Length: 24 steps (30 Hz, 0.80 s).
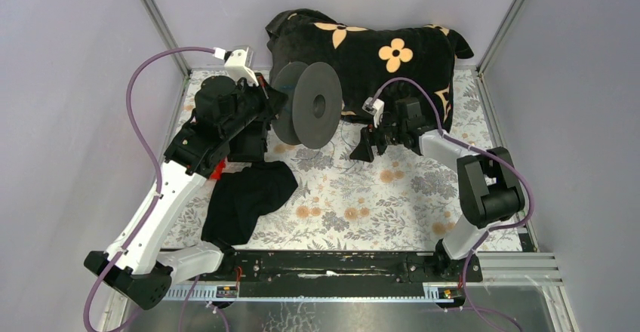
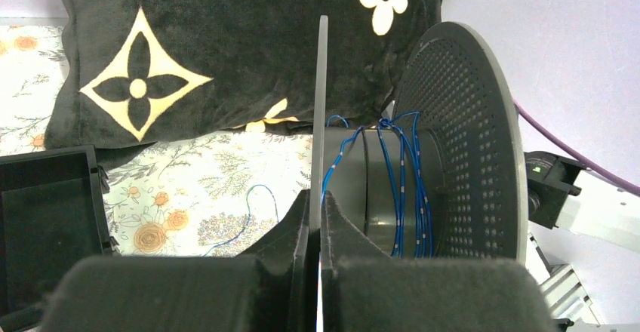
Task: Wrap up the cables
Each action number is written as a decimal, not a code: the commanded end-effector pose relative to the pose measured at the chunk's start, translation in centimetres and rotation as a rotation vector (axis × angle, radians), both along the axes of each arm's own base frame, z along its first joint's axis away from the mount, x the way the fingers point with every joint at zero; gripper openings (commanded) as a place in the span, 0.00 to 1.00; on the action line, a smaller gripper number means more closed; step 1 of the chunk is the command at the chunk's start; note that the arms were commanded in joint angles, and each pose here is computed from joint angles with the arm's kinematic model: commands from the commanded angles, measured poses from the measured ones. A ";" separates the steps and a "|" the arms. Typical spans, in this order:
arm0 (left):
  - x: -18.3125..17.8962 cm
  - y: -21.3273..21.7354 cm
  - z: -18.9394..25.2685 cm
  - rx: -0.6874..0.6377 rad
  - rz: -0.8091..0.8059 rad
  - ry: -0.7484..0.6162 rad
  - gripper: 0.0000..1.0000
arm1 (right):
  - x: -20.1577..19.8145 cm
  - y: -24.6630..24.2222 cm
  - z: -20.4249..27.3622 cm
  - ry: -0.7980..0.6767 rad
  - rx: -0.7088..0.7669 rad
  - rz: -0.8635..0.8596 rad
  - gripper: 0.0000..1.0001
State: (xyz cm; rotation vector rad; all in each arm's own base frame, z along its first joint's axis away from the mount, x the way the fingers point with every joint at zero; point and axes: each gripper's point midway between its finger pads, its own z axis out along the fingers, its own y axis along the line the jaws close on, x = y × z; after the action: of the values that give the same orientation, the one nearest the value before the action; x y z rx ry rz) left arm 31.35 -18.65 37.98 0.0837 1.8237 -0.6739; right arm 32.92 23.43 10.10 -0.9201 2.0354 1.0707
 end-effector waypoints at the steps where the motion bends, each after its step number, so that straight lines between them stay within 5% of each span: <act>1: 0.1 0.0 3.8 -0.083 -0.006 -0.106 0.00 | 1.8 0.5 1.1 -0.130 0.013 0.060 0.81; 8: 0.4 -0.2 3.4 -0.082 -0.010 -0.092 0.00 | 1.7 0.6 -0.1 -0.111 0.003 0.087 0.72; 17: 1.4 0.7 3.5 -0.086 0.059 -0.085 0.00 | 0.0 0.5 -0.6 -0.032 -0.003 0.117 0.22; 24: 3.3 2.2 3.4 -0.073 0.181 -0.097 0.00 | -3.6 1.2 1.8 -0.022 -0.025 0.168 0.02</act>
State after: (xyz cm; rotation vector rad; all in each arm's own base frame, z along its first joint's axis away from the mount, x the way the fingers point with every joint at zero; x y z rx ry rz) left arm 33.06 -17.50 36.88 -0.0039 1.8495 -0.6067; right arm 31.22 23.36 7.69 -1.0365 2.0876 1.1105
